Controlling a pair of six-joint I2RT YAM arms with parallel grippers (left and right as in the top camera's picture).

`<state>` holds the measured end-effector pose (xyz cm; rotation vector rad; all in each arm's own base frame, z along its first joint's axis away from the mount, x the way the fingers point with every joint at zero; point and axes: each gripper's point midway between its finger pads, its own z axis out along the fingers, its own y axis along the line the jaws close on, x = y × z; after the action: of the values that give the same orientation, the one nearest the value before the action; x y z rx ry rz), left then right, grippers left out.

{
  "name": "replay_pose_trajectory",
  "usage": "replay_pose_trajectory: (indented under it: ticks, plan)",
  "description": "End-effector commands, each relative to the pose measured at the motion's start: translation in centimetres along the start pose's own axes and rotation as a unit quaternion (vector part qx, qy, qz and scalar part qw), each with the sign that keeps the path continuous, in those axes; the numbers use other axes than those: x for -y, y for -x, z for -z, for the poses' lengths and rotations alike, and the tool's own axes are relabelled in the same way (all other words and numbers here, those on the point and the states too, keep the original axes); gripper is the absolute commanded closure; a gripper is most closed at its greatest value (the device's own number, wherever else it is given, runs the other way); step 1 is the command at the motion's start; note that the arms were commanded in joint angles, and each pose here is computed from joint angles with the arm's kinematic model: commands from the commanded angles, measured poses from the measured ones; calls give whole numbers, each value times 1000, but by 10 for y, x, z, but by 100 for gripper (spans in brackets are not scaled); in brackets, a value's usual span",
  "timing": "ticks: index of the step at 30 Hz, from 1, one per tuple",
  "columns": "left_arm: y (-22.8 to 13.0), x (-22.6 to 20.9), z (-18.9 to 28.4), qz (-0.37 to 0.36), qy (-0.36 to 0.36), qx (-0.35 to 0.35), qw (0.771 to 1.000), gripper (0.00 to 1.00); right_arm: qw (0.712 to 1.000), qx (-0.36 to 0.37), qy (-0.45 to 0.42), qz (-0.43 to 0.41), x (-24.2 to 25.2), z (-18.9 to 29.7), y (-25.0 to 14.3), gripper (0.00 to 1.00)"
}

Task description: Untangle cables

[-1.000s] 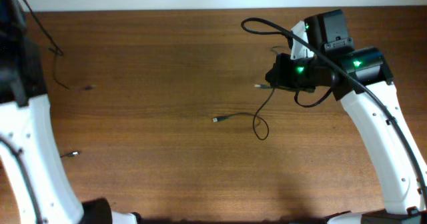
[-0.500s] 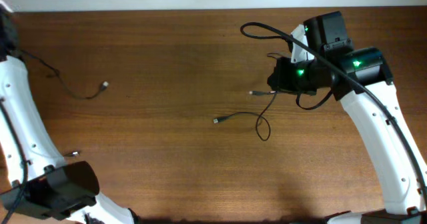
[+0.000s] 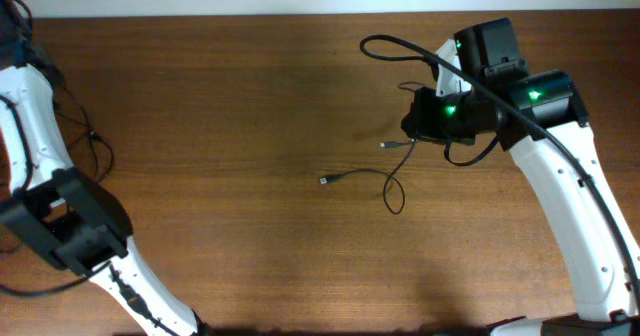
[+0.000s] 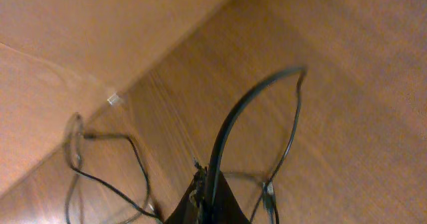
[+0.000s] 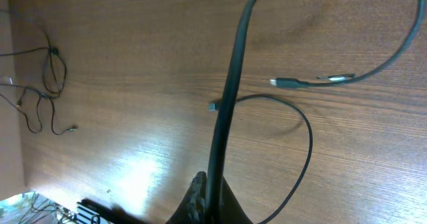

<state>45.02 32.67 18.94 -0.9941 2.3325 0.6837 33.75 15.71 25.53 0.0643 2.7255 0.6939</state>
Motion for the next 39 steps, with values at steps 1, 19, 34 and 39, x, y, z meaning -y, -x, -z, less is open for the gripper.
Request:
replay_pose_trajectory:
  ticks: [1,19,34,39]
  plan:
    - [-29,13,-28,4,-10,-52,999,54,1000,7,-11,6,4,1,4,96]
    - [-10,29,354,-74,-454,134,878,0,1000,15,-9,9,3,1,7,92]
    - [-251,233,331,-457,-539,-81,703,2,996,38,-57,-65,80,29,27,22]
    - [-329,276,312,-536,-534,-128,641,0,996,36,-58,-64,81,29,26,22]
